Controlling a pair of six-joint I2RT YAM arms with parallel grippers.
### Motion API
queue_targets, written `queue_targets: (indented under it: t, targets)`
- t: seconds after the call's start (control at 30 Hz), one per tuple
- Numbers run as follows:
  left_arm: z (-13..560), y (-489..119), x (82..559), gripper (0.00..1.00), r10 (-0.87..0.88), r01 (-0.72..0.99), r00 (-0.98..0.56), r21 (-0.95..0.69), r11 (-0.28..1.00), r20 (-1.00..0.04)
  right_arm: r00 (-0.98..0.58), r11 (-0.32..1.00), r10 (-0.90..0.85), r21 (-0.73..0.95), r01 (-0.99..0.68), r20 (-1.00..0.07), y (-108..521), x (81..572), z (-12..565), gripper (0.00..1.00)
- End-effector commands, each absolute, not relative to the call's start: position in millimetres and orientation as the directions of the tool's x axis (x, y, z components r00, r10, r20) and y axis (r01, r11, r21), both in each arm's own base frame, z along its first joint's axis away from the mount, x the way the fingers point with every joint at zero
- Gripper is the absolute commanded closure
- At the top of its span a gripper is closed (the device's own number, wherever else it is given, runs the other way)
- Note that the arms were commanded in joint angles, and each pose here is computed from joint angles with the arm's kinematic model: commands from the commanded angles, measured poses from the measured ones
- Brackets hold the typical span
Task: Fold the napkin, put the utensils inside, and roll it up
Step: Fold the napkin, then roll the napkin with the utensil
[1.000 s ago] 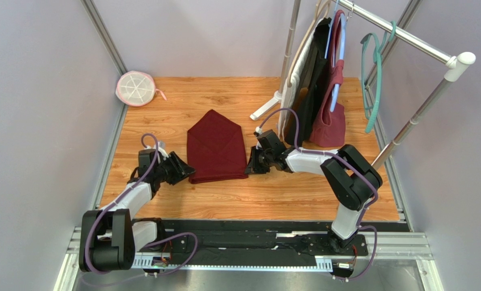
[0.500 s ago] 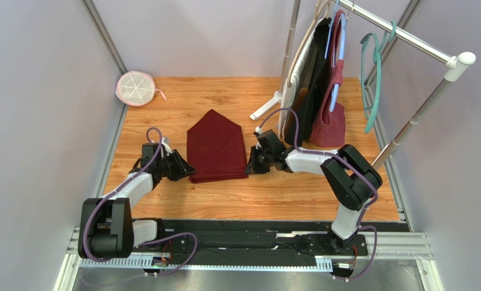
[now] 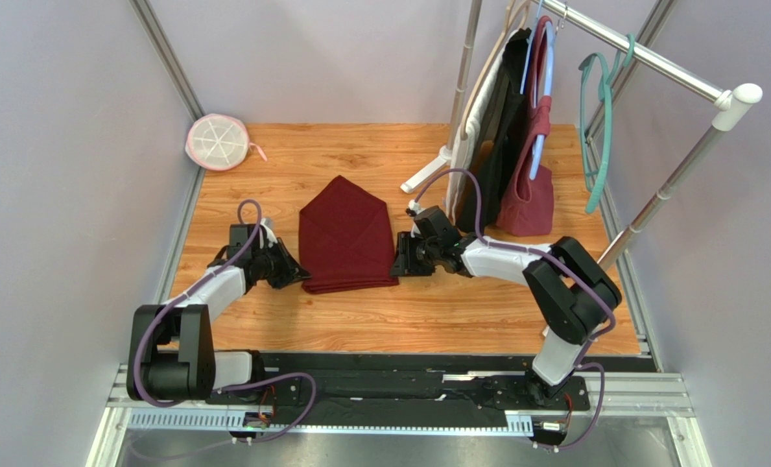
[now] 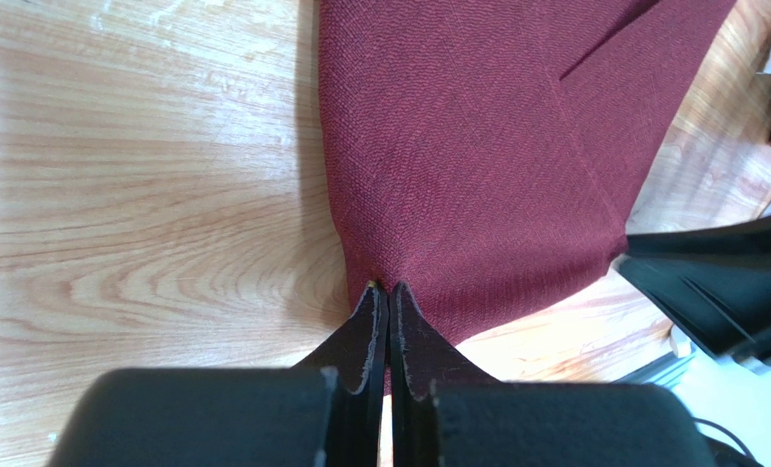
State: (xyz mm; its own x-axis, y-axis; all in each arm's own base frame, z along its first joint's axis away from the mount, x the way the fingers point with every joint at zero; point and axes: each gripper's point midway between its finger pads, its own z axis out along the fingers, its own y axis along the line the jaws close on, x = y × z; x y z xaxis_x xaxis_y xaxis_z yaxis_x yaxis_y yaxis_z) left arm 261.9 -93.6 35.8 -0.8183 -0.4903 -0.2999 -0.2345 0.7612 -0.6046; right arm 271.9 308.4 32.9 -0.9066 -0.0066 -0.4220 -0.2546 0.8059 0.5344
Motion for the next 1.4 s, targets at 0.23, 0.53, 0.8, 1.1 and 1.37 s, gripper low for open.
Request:
queue_targets:
  t: [0.23, 0.53, 0.8, 1.1, 1.37]
  targets:
    - [43, -89, 274, 1.00, -0.454, -0.223, -0.837, -0.567, 0.793, -0.305, -0.401, 0.625, -0.260, 0.164, -0.764, -0.878, 329, 268, 160, 0.36]
    - [42, -89, 282, 1.00, -0.433, -0.220, -0.854, -0.553, 0.804, -0.289, -0.058, 0.449, -0.461, -0.177, -0.876, -0.885, 393, 257, 131, 0.37]
    - [41, -87, 288, 1.00, -0.420, -0.223, -0.864, -0.538, 0.813, -0.278, 0.096, 0.341, -0.588, -0.354, -0.871, -0.803, 418, 246, 92, 0.40]
    - [41, -86, 291, 1.00, -0.414, -0.219, -0.866, -0.531, 0.819, -0.281, 0.156, 0.306, -0.659, -0.452, -0.838, -0.736, 429, 255, 58, 0.42]
    - [41, -86, 292, 1.00, -0.412, -0.218, -0.867, -0.530, 0.820, -0.281, 0.217, 0.251, -0.739, -0.559, -0.790, -0.638, 426, 264, 33, 0.44]
